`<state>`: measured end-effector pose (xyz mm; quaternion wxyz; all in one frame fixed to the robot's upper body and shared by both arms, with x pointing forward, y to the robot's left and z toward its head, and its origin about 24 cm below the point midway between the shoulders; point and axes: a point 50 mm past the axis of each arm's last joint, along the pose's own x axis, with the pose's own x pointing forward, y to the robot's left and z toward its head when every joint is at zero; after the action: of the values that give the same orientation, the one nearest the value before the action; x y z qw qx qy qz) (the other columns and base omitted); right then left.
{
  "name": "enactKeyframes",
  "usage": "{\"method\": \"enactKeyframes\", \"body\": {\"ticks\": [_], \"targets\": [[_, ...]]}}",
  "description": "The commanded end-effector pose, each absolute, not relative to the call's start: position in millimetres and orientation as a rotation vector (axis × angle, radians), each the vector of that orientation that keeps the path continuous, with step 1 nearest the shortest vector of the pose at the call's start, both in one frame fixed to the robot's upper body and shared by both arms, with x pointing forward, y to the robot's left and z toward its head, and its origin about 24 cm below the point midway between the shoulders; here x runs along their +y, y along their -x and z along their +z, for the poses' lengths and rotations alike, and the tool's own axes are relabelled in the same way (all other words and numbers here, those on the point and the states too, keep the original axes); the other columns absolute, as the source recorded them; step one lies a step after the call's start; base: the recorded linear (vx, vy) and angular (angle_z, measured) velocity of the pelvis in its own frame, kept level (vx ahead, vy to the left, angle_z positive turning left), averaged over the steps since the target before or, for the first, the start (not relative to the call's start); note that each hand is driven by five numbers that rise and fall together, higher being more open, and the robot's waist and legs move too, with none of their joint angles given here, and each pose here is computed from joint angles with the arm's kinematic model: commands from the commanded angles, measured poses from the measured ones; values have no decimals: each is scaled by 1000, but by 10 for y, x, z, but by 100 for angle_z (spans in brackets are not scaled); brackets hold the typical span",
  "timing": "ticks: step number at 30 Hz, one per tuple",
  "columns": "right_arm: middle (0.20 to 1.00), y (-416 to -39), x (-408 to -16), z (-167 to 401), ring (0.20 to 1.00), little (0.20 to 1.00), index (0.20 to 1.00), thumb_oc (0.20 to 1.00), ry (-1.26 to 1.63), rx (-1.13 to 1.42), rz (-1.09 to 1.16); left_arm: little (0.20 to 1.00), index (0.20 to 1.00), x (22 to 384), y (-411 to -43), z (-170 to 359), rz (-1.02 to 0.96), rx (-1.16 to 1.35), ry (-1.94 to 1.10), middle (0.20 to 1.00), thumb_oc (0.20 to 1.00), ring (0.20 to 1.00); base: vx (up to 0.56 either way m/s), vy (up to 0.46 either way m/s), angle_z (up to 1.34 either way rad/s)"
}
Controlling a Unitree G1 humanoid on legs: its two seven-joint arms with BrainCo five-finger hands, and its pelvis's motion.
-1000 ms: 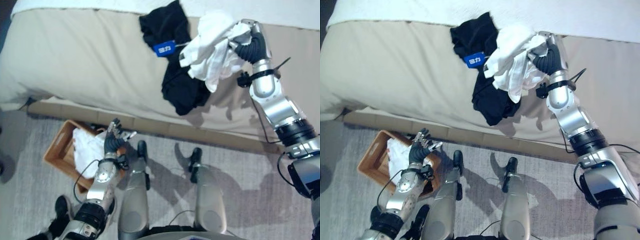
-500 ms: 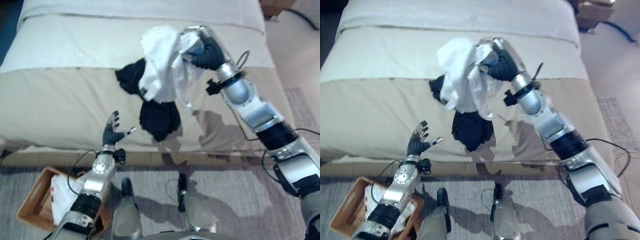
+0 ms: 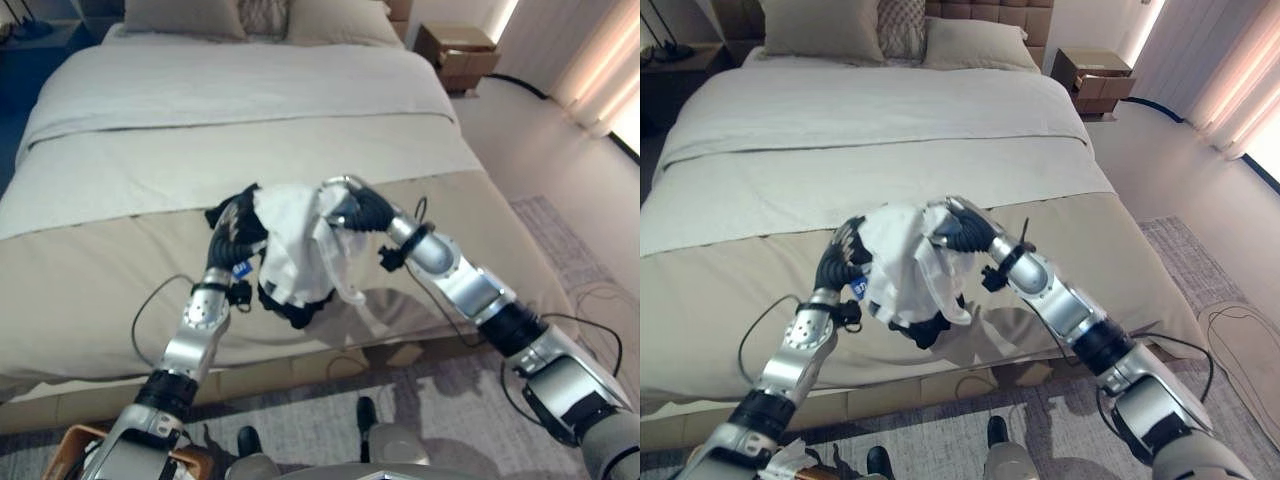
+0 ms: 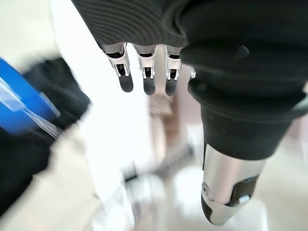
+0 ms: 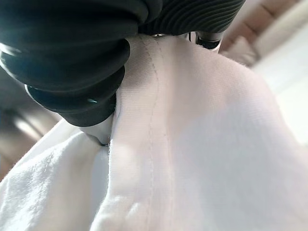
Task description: Pick up clothes into the bucket
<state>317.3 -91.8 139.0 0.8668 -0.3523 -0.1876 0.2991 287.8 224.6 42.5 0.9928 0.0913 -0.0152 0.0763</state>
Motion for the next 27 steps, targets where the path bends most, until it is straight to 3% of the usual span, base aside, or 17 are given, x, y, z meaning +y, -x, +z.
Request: {"method": "enactKeyframes", "body": {"ticks": [1,5,11,14,18,27], "targets": [[200,-3212,-817,1625,200,200,200,200,733,-493,629,1000,1000,2551,-2888,684,240,-135,-214,1000,1000,1000,21,-4,5],[200,-3336,-920,1269,200,200,200,200,854,-337,592,1000,1000,2596,-2821,923,215,-241,-156,1000,1000,1000,20,-6,8],[200,-3450,-932,1093,200,200,200,200,1015,-272,558,1000,1000,2373,-2808,1217,8,-342,-66,1000,1000,1000,6,14,14],[200,-3481,-768,1065,200,200,200,200,1094,-277,590,1000,1000,2025,-2864,1377,-220,-365,-81,1000,1000,1000,2,18,3],[200,-3464,-613,1108,200,200,200,200,1121,-318,631,1000,1000,1793,-3026,1346,-339,-315,-224,1000,1000,1000,5,16,3],[200,-3270,-332,1413,200,200,200,200,1062,-477,780,1000,1000,1875,-3266,858,-266,-88,-341,1000,1000,1000,-2,21,-4]]}}
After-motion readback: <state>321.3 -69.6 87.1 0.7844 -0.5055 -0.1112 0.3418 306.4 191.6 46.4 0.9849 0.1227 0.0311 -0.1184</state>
